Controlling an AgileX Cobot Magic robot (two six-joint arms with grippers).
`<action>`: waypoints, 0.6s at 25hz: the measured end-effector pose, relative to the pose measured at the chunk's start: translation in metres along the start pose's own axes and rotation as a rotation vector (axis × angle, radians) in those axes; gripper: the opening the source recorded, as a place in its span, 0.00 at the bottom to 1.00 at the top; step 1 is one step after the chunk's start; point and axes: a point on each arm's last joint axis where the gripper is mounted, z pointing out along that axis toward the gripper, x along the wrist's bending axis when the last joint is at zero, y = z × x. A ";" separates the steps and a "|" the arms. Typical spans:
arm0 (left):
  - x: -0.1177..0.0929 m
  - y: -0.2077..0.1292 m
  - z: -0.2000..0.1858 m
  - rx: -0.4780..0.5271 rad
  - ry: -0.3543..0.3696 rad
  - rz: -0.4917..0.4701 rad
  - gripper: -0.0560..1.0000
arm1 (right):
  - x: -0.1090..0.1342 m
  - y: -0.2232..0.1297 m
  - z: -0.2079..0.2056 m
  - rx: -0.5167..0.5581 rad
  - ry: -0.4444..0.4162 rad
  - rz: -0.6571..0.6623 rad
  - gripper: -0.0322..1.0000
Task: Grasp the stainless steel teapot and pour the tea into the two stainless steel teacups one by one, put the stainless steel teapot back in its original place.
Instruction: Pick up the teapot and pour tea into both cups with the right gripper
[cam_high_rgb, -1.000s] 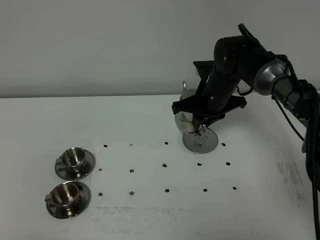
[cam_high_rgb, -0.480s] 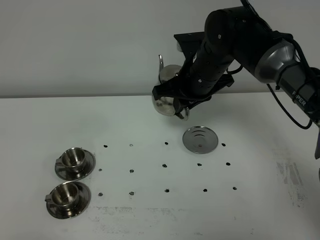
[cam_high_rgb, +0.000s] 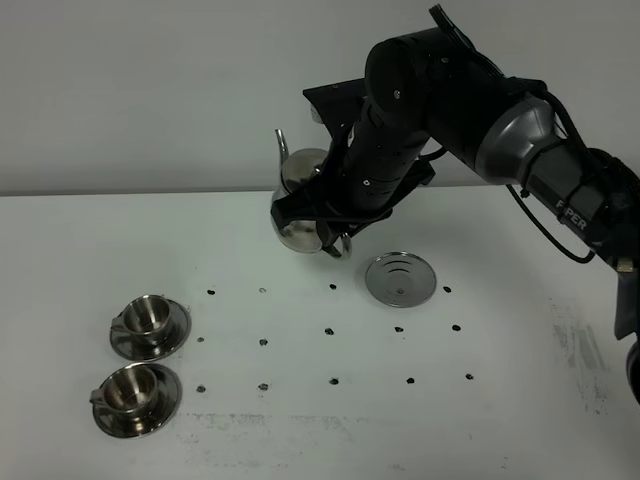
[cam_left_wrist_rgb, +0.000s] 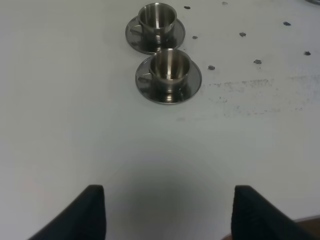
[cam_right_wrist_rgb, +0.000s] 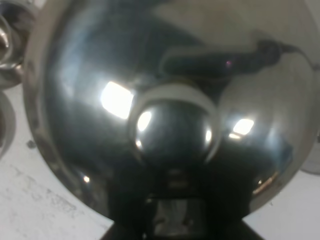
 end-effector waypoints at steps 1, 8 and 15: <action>0.000 0.000 0.000 0.000 0.000 0.000 0.57 | -0.001 -0.003 -0.002 0.006 -0.010 -0.004 0.20; 0.000 0.000 0.000 0.000 0.000 0.000 0.57 | -0.011 -0.030 -0.027 0.047 -0.093 -0.024 0.20; 0.000 0.000 0.000 0.000 0.000 0.000 0.57 | -0.016 -0.063 -0.017 0.162 -0.114 -0.027 0.20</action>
